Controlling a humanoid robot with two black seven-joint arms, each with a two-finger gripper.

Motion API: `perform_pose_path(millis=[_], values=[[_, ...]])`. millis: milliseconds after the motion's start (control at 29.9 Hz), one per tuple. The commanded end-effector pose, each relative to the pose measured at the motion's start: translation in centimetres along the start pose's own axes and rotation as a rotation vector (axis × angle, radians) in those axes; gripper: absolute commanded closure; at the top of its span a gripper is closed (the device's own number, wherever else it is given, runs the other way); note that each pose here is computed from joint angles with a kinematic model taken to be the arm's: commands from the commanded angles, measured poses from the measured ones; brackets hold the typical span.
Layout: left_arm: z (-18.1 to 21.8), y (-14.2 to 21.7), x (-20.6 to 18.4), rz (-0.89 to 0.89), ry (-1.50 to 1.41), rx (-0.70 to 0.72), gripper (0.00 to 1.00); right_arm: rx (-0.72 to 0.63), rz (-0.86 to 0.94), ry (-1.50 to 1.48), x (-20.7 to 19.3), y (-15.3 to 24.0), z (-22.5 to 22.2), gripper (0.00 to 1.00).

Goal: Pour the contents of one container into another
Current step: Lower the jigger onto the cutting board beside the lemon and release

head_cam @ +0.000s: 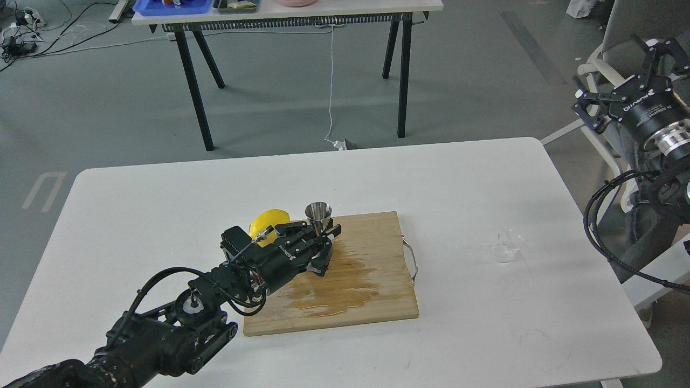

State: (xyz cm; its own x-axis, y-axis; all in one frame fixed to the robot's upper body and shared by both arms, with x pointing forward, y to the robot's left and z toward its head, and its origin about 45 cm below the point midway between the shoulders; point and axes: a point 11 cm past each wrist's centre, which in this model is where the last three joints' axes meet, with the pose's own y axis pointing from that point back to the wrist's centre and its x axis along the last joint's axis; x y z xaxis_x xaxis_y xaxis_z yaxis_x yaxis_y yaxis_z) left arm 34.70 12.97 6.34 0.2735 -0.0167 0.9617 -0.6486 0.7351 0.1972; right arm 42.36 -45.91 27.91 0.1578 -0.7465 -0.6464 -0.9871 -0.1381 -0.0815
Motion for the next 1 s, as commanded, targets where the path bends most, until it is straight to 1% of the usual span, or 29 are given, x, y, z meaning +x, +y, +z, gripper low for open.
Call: perform_pose_path(millis=[0, 368, 568, 802, 936, 969], values=[[-0.01, 0.01, -0.01, 0.0, 0.0, 0.0, 0.68, -0.001, 0.001, 0.0, 0.06, 0.08, 0.06, 0.02], [-0.01, 0.01, -0.01, 0.0, 0.0, 0.0, 0.67, -0.003, 0.0, -0.002, 0.05, 0.08, 0.16, 0.02], [0.08, 0.0, -0.03, 0.001, 0.002, -0.001, 0.58, -0.003, 0.002, -0.002, 0.1, 0.13, 0.2, 0.02], [0.32, 0.27, -0.58, -0.006, 0.011, -0.001, 0.55, -0.009, 0.005, -0.003, 0.25, 0.33, 0.44, 0.02], [0.39, 0.23, -0.53, -0.004, 0.012, -0.004, 0.53, -0.006, 0.005, -0.004, 0.25, 0.33, 0.42, 0.02], [0.42, 0.2, -0.5, -0.003, 0.012, -0.005, 0.51, -0.006, 0.005, -0.004, 0.25, 0.33, 0.42, 0.02]])
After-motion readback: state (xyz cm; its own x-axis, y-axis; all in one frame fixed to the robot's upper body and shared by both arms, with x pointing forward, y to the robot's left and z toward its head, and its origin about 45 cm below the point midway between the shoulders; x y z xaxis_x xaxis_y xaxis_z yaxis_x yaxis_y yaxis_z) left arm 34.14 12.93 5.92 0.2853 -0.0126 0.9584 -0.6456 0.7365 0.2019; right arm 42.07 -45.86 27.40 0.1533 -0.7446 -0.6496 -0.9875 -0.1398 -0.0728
